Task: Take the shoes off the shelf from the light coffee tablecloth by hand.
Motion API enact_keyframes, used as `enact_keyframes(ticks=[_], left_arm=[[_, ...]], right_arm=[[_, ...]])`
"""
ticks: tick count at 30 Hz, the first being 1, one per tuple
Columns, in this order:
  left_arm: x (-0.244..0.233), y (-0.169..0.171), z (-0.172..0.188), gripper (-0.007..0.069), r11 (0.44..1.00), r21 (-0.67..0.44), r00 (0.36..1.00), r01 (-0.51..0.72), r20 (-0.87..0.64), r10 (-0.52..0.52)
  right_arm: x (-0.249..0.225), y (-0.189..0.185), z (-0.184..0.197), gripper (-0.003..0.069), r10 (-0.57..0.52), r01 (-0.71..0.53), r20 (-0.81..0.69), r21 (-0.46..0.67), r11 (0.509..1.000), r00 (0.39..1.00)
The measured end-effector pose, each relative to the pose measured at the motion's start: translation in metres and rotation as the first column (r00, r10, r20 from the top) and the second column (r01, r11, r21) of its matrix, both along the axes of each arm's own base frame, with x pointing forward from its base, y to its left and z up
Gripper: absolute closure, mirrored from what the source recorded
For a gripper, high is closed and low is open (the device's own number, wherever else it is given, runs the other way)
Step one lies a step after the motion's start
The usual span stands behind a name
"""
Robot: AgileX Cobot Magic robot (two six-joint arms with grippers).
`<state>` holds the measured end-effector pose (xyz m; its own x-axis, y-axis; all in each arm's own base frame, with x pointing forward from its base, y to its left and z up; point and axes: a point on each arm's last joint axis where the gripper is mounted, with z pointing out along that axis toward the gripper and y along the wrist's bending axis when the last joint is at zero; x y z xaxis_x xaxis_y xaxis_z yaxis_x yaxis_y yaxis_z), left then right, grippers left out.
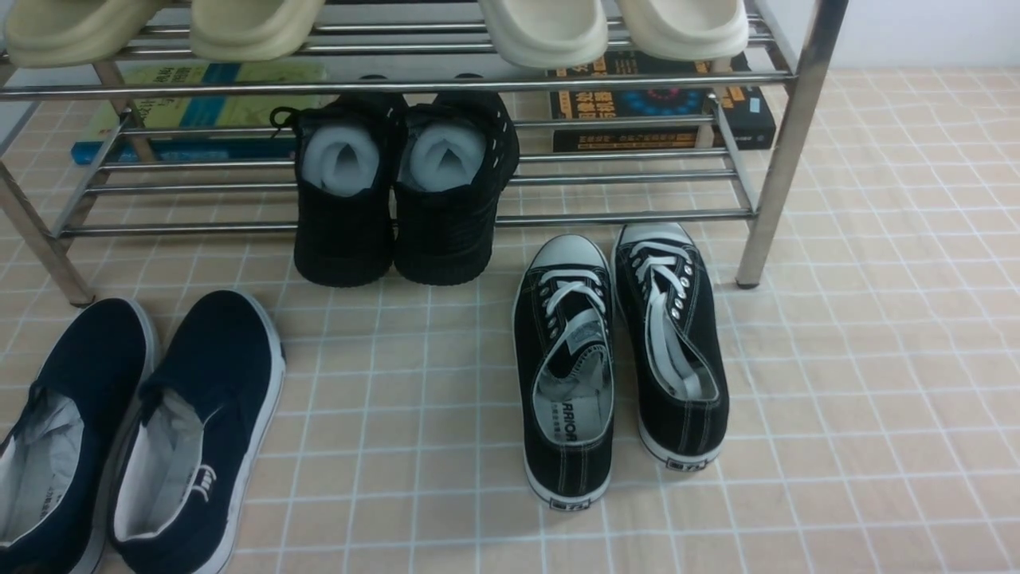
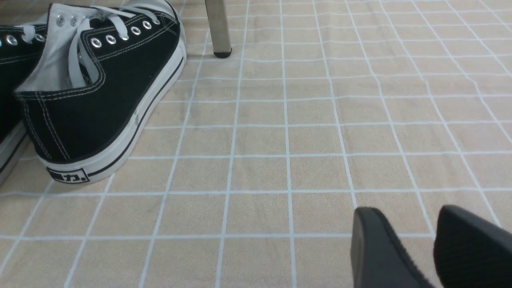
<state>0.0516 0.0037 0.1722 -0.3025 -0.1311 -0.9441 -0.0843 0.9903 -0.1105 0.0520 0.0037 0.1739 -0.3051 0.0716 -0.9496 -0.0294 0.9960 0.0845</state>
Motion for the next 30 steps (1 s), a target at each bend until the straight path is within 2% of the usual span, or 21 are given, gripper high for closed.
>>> enact_keyframes(ticks=[30], left_arm=[[0.0001,0.0008,0.0000,0.0547,1.000,0.023,1.000,-0.001,0.002,0.001]], right_arm=[[0.0000,0.0000,0.0000,0.0420,0.000,0.000,0.000,-0.001,1.000,1.000]])
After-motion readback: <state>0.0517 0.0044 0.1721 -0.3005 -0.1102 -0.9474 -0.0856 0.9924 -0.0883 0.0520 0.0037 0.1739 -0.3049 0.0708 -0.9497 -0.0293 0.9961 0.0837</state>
